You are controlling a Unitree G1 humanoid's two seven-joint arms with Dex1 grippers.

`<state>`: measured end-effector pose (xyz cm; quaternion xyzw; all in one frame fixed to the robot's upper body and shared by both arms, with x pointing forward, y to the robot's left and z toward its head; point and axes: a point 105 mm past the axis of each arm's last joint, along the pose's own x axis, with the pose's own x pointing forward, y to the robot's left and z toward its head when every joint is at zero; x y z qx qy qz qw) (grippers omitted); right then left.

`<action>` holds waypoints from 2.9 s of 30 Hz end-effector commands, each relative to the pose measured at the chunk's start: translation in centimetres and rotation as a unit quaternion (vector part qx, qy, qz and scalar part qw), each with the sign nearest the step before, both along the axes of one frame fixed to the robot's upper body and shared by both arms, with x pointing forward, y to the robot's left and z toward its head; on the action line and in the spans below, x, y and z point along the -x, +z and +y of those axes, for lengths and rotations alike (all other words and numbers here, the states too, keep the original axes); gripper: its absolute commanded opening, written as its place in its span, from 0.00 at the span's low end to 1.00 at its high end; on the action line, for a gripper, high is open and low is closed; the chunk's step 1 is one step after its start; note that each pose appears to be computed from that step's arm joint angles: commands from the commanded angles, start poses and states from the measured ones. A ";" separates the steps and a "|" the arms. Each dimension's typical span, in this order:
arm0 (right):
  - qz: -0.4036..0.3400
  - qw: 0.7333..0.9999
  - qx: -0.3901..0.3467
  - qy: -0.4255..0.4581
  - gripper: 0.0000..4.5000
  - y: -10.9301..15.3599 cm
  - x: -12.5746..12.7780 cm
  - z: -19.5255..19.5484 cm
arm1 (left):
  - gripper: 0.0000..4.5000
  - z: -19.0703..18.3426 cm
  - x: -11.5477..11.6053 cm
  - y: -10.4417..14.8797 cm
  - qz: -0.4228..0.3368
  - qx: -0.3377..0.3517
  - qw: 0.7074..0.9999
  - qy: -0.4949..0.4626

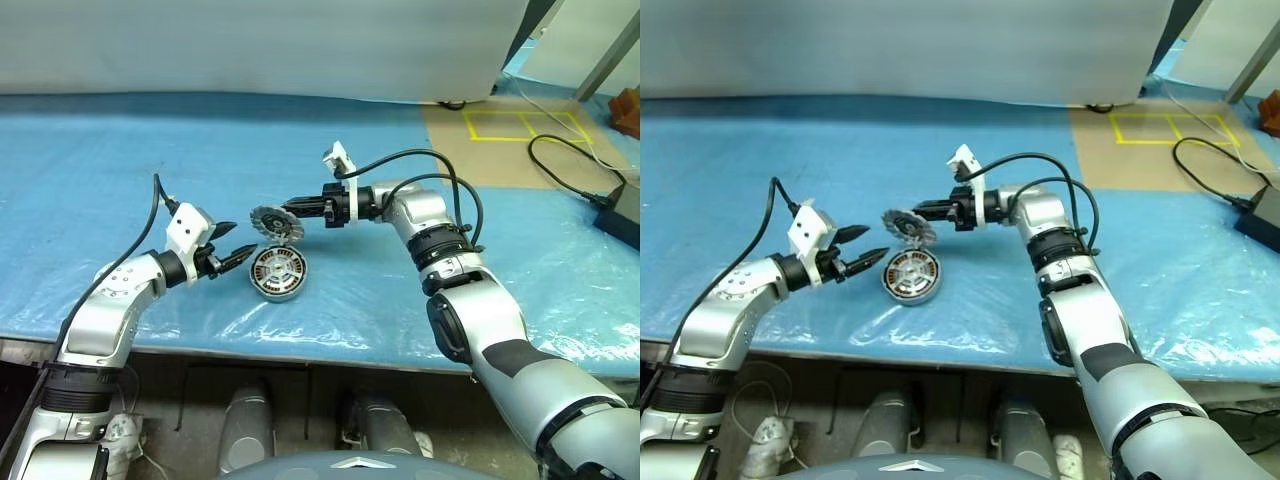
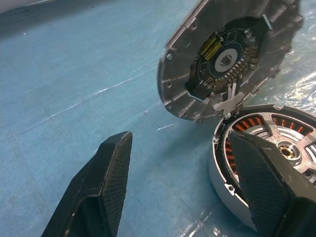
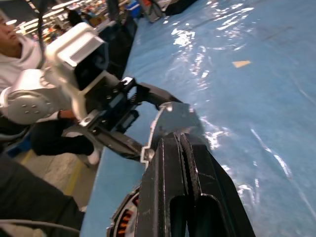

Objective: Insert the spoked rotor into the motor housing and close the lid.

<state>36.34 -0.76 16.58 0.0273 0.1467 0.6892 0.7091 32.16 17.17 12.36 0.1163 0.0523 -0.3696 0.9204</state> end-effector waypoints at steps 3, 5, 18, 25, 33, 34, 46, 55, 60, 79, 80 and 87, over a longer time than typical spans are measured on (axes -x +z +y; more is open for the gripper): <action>-0.023 0.998 0.005 0.055 0.00 1.0 2.0 0.2 | 0.73 0.0 -0.1 0.9 -0.018 -0.002 1.000 0.000; -0.025 0.998 0.014 0.062 0.00 0.6 2.4 0.3 | 0.73 0.1 -0.1 0.9 -0.018 -0.002 1.000 0.002; -0.079 0.978 0.150 0.118 0.00 -4.7 4.3 -0.8 | 0.73 -0.1 -0.2 0.8 -0.017 -0.001 1.000 0.003; -0.071 0.980 0.153 0.107 0.00 -5.1 4.0 -1.0 | 0.73 0.8 -0.1 0.6 -0.015 -0.009 1.000 0.012; -0.058 0.988 0.114 0.085 0.00 -3.1 3.2 -0.8 | 0.73 3.0 2.9 -1.5 0.028 -0.072 0.997 -0.030; -0.059 0.988 0.113 0.084 0.00 -2.9 3.1 -0.8 | 0.73 4.1 3.4 -2.3 0.040 -0.103 0.993 -0.030; -0.053 0.988 0.117 0.082 0.00 -2.9 3.3 -1.4 | 0.73 6.8 2.5 -0.3 -0.009 -0.097 0.995 -0.007; -0.068 0.989 0.085 0.103 0.00 -0.3 4.0 -0.7 | 0.73 4.7 3.1 2.4 -0.024 -0.093 0.990 -0.099; -0.085 0.994 -0.002 0.074 0.00 4.5 3.1 2.7 | 0.73 4.9 3.1 1.4 -0.013 -0.105 0.989 -0.106; -0.095 0.989 0.085 0.075 0.00 -2.8 2.7 7.0 | 0.73 3.0 3.8 1.0 -0.019 -0.085 0.989 -0.119; -0.098 0.988 0.093 0.079 0.00 -3.0 2.7 6.7 | 0.73 3.0 3.8 1.0 -0.019 -0.085 0.989 -0.119; -0.127 0.974 0.156 0.105 0.00 -6.1 3.2 4.6 | 0.73 2.6 3.4 0.7 -0.020 -0.080 0.989 -0.120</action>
